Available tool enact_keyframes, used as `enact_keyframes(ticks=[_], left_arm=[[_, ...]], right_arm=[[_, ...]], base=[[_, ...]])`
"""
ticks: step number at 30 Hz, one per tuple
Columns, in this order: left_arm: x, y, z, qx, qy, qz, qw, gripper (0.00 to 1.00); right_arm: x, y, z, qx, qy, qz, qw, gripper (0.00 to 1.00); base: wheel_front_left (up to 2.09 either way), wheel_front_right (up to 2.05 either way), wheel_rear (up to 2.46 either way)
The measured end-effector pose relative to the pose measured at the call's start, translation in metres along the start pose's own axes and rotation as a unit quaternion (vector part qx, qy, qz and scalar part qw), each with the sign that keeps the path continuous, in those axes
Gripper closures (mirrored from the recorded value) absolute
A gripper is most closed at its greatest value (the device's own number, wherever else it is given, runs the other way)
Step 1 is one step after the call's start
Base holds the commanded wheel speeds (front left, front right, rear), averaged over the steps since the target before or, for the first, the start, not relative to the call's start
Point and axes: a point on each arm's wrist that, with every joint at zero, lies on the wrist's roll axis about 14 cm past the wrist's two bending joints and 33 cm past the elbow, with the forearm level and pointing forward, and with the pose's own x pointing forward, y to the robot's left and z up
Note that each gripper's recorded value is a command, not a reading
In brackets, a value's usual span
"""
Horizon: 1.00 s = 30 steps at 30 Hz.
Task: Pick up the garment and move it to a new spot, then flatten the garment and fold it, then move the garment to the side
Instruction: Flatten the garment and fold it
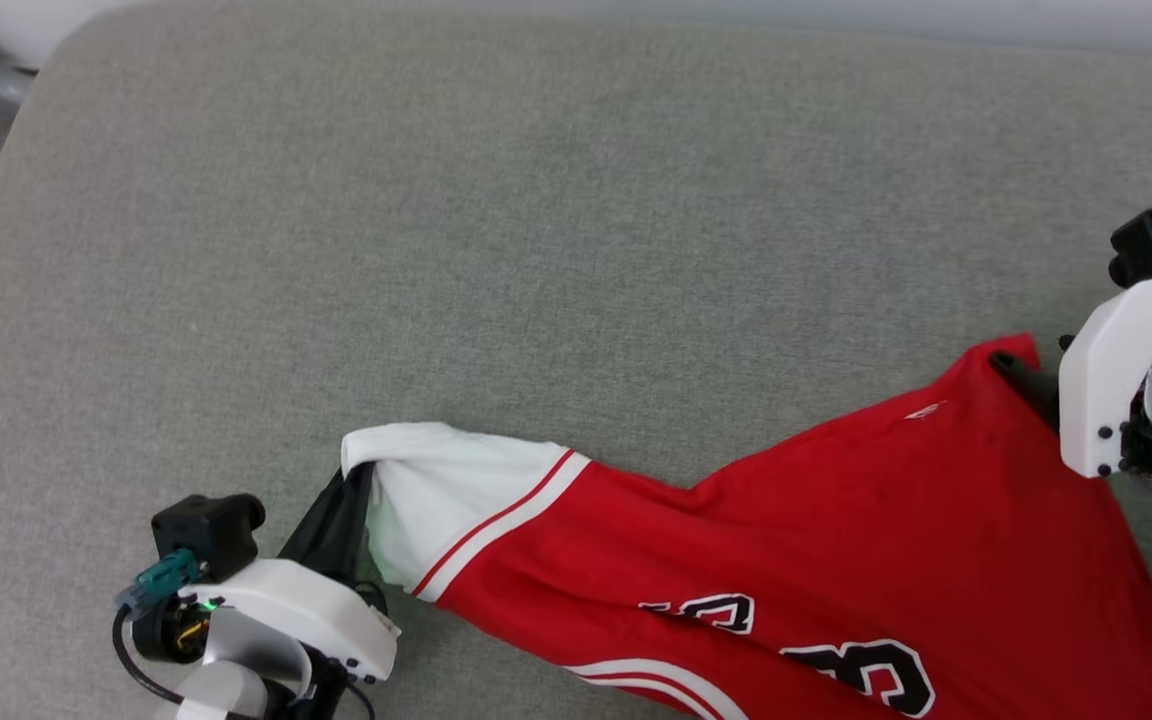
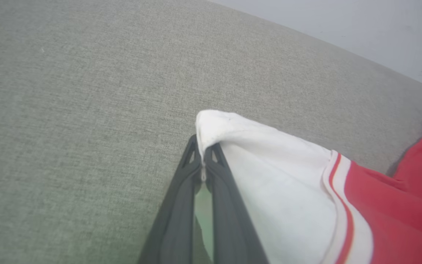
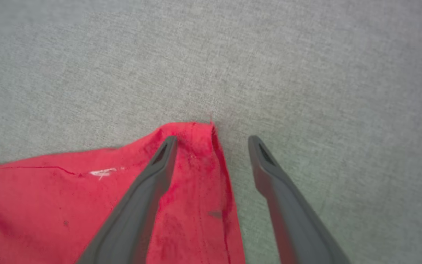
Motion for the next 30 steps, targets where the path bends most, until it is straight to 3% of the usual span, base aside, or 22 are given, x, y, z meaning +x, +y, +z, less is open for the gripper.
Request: enact_keyframes(ticks=[8,9,10,11,17,24,30], left_arm=[[0.01,0.01,-0.01,-0.002,0.008,0.013,1.0,1.0],[0.01,0.011,-0.012,-0.002,0.011,0.015,1.0,1.0],[0.011,0.012,-0.013,-0.002,0.012,0.015,1.0,1.0],[0.011,0.012,-0.014,-0.002,0.014,0.016,1.0,1.0],[0.012,0.01,-0.011,-0.003,0.009,0.011,1.0,1.0],[0.013,0.005,0.02,0.014,-0.029,-0.005,0.999,1.0],[0.027,-0.006,0.073,0.053,-0.075,-0.036,0.995,1.0]], right_arm=[[0.039,0.003,-0.035,0.001,0.096,0.019,0.995,0.0],[0.041,0.004,-0.038,0.004,0.104,0.022,0.994,0.26],[0.042,0.004,-0.04,0.006,0.108,0.025,0.994,0.73],[0.043,0.004,-0.042,0.008,0.111,0.026,0.993,1.0],[0.035,0.009,-0.041,0.016,0.103,0.037,0.994,1.0],[0.008,0.002,-0.008,0.028,0.023,0.02,0.999,1.0],[-0.028,-0.012,0.024,0.05,-0.058,-0.003,0.997,1.0]], base=[[0.0,0.0,0.0],[0.0,0.0,0.0],[0.0,0.0,0.0],[0.0,0.0,0.0],[0.0,0.0,0.0],[0.0,0.0,0.0],[0.0,0.0,0.0]])
